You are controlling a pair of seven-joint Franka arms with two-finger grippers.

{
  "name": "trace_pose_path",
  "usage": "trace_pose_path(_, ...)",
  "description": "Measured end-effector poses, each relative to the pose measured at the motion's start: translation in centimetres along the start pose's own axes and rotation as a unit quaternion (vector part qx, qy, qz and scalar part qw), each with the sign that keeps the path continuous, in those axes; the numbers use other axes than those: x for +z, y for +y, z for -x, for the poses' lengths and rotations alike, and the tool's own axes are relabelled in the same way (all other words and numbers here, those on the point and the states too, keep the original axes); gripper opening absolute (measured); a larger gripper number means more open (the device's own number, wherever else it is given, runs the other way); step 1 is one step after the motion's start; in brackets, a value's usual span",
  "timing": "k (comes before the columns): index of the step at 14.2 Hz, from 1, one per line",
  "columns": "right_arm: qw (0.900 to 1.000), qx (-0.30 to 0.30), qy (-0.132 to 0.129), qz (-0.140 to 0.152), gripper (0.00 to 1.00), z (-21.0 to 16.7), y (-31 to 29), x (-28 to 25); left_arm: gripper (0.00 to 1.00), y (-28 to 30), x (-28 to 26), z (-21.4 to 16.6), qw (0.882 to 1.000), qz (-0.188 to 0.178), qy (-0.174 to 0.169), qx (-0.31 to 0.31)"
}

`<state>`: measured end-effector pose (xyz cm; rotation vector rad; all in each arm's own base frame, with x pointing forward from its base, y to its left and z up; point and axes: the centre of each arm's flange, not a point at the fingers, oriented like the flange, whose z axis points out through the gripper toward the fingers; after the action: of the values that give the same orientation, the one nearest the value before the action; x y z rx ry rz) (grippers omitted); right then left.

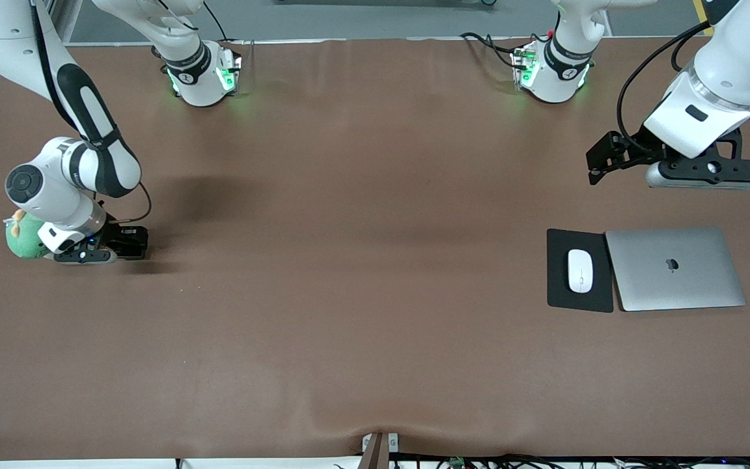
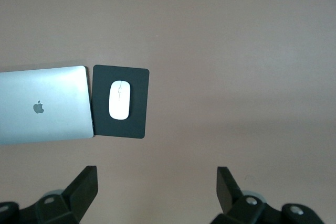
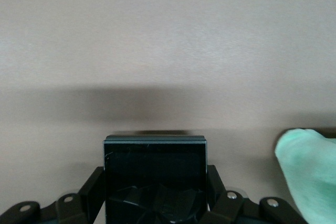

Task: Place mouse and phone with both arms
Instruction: 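Open the right gripper beside the plush toy and withdraw it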

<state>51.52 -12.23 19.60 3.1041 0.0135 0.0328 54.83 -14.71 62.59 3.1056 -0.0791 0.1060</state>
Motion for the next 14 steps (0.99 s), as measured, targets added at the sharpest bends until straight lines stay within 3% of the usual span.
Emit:
trace_pose_path(7,1.0,0.028,0.001,-0.015,0.79,0.3,-0.2,1.8,1.0,-0.6,-1.1,-0.2,1.0,0.002,0.012,-0.006)
trace_pose_path(8,1.0,0.027,0.0,-0.015,0.82,0.3,-0.3,2.0,1.0,-0.7,-1.2,-0.2,1.0,0.002,0.013,-0.006)
trace_pose_path(10,1.0,0.013,0.001,-0.015,1.0,0.2,-0.3,1.9,1.0,-0.7,-1.3,-0.2,1.0,0.002,0.013,-0.006)
trace_pose_path(14,1.0,-0.008,0.001,-0.029,1.0,-1.6,-1.6,-1.8,1.0,-1.2,-1.5,-0.1,1.0,0.002,0.014,-0.011)
